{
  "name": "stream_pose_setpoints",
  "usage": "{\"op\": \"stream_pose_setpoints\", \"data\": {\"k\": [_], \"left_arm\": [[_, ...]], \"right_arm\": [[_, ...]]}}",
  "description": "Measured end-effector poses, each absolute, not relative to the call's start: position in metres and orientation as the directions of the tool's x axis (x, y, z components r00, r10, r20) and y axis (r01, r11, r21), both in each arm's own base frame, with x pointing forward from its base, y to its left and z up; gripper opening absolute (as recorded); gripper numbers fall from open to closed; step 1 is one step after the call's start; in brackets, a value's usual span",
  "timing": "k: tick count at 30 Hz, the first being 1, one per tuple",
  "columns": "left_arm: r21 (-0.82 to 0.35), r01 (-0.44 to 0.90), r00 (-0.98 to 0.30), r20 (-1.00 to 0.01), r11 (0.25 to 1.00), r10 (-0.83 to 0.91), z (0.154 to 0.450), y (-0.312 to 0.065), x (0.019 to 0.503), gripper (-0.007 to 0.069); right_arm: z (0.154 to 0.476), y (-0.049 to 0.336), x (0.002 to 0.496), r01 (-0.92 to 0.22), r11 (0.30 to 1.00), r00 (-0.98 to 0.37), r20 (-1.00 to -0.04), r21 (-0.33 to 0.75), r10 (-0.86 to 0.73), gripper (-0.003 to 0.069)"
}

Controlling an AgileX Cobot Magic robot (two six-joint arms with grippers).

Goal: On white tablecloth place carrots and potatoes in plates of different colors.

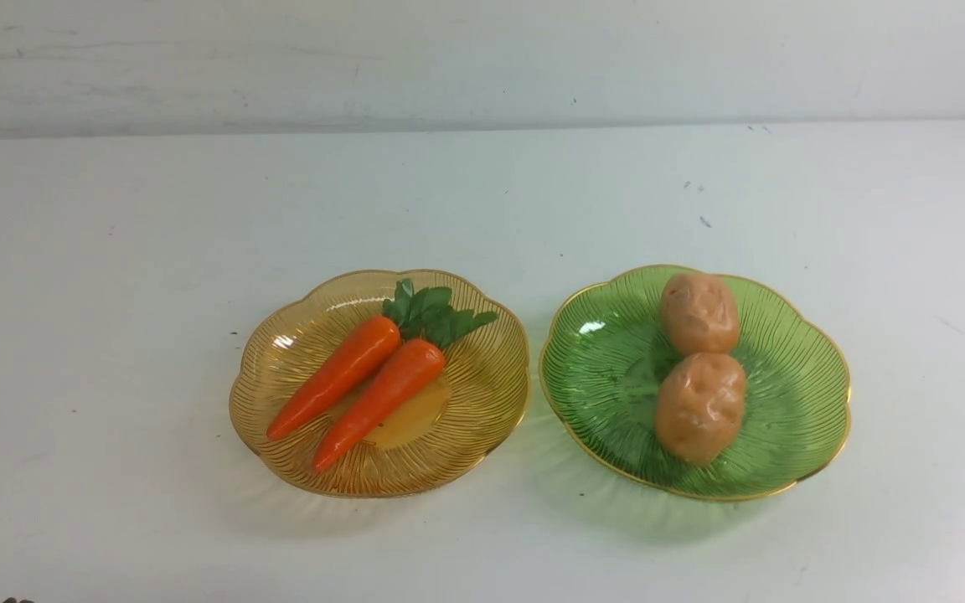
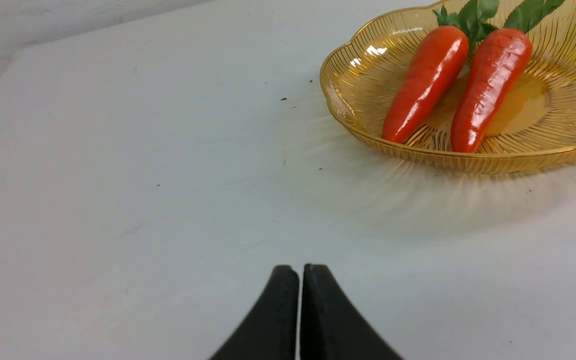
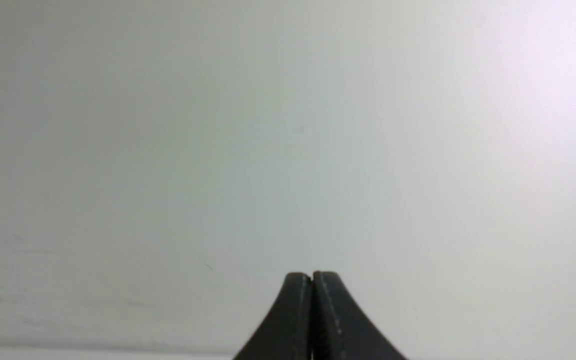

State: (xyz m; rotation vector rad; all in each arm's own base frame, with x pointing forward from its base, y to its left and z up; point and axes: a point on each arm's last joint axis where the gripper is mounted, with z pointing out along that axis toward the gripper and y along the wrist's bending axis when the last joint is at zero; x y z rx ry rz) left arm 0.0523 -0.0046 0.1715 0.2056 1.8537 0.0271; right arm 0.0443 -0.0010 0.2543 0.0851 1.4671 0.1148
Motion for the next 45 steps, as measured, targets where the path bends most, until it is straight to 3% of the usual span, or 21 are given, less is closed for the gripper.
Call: {"op": "stream_pose_setpoints", "data": {"k": [3, 8, 19, 31, 45], "left_arm": [[0.124, 0.127, -0.275, -0.949, 0.984, 0.155, 0.172, -0.005, 0.052, -0.0003], [0.124, 0.128, -0.277, -0.948, 0.984, 0.156, 0.171, -0.005, 0.052, -0.0003], [0.124, 0.128, -0.28, -0.947, 0.984, 0.156, 0.171, -0.005, 0.052, -0.0003], [0.124, 0.128, -0.281, -0.947, 0.984, 0.156, 0.171, -0.005, 0.052, -0.0003], [0.124, 0.128, -0.281, -0.947, 0.984, 0.156, 0.171, -0.005, 0.052, -0.0003]], "right_arm": [[0.21, -0.004, 0.054, 0.059, 0.989, -0.029, -0.99, 0.135, 0.137, -0.0015], [0.18, -0.008, 0.054, 0.135, 0.983, -0.188, -0.971, 0.125, 0.15, -0.0015], [0.178, -0.008, 0.054, 0.135, 0.987, -0.21, -0.97, 0.092, 0.119, -0.0015], [0.179, 0.0, 0.055, 0.003, 0.998, -0.218, -0.974, 0.066, 0.065, -0.0015], [0.179, 0.001, 0.055, -0.003, 0.998, -0.219, -0.974, 0.067, 0.064, -0.0015]]}}
